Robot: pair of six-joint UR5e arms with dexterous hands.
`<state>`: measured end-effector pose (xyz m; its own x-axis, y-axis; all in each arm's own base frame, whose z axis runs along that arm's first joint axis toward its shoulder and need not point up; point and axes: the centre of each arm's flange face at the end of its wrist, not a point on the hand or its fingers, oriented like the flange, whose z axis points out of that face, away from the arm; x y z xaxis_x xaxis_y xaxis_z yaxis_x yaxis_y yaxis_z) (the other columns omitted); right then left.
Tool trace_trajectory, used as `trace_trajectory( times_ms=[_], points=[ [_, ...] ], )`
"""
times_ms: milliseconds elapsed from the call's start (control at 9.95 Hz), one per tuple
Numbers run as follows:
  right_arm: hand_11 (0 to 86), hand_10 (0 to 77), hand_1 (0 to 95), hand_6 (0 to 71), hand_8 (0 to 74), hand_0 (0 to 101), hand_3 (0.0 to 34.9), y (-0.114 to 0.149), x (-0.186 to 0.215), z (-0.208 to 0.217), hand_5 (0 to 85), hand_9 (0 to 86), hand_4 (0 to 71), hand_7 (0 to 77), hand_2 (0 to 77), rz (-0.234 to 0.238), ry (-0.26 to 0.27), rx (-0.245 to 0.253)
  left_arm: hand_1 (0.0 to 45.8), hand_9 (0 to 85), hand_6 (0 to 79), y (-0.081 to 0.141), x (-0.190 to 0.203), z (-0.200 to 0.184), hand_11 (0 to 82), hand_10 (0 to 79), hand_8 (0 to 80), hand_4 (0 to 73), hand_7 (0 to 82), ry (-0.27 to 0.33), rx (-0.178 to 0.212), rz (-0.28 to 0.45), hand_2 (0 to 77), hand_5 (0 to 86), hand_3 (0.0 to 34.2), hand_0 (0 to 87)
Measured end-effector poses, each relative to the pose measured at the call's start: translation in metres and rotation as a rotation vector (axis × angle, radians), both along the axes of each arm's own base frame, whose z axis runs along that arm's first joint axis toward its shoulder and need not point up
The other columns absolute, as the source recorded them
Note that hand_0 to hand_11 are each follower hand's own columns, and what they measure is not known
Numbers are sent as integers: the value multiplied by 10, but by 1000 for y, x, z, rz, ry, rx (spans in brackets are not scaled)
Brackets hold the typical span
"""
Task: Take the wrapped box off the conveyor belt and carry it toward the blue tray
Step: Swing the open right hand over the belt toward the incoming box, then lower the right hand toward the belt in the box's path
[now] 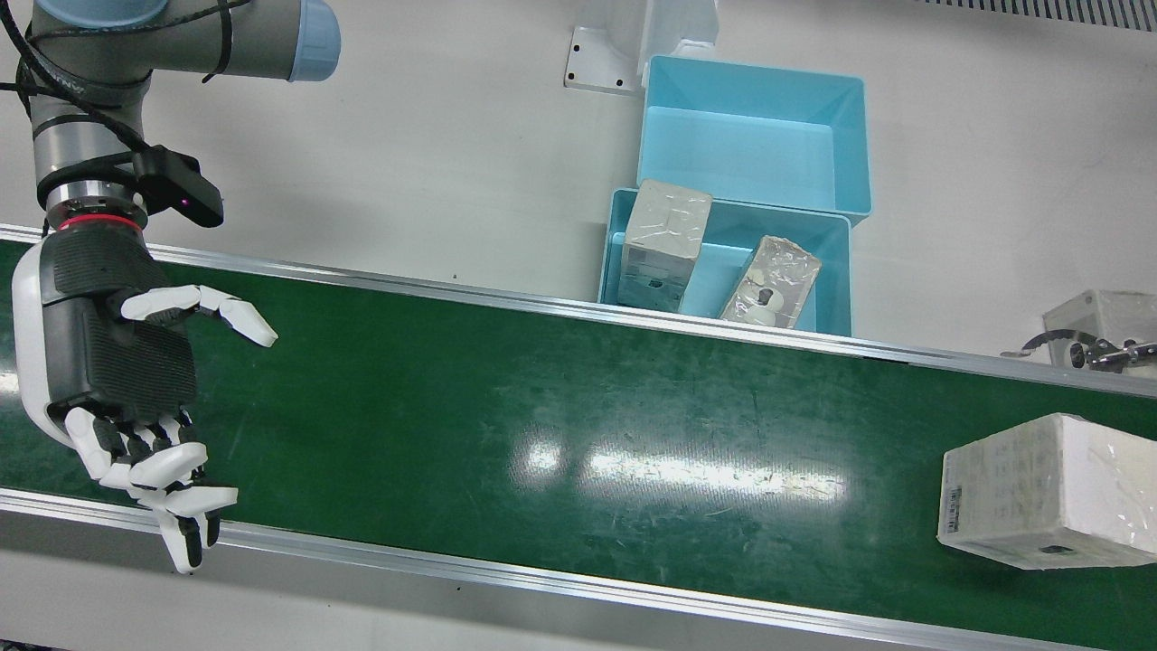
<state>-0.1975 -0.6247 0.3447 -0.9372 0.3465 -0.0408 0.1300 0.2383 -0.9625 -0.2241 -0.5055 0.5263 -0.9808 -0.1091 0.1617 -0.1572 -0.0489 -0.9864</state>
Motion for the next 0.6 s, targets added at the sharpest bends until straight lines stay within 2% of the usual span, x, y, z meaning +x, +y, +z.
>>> trace_trajectory(
  times_ms=[101,302,402,503,603],
  points=[
    [16,0,256,82,11,533,206,3,6,-3,425,87,175,349,327,8,16,-6,0,0,5,0,0,0,0,5,0,0,0,0,0,0,5,11,0,0],
    [16,0,256,82,11,537,201,9,-5,-5,425,87,175,344,344,-8,24,-8,0,0,5,0,0,0,0,5,0,0,0,0,0,0,11,11,0,0],
    [16,0,207,82,5,525,190,11,-11,-7,409,93,158,311,322,-18,24,-5,0,0,0,0,0,0,0,5,0,0,0,0,0,0,5,11,0,0],
    [16,0,153,65,11,494,190,14,-19,-10,398,76,142,289,213,-30,23,-1,0,0,0,0,0,0,0,0,0,0,0,0,0,0,5,11,0,0],
    [16,0,153,65,11,494,190,16,-24,-13,387,71,142,278,213,-40,20,4,0,0,5,0,0,0,0,5,0,0,0,0,0,0,5,11,0,0]
  ],
)
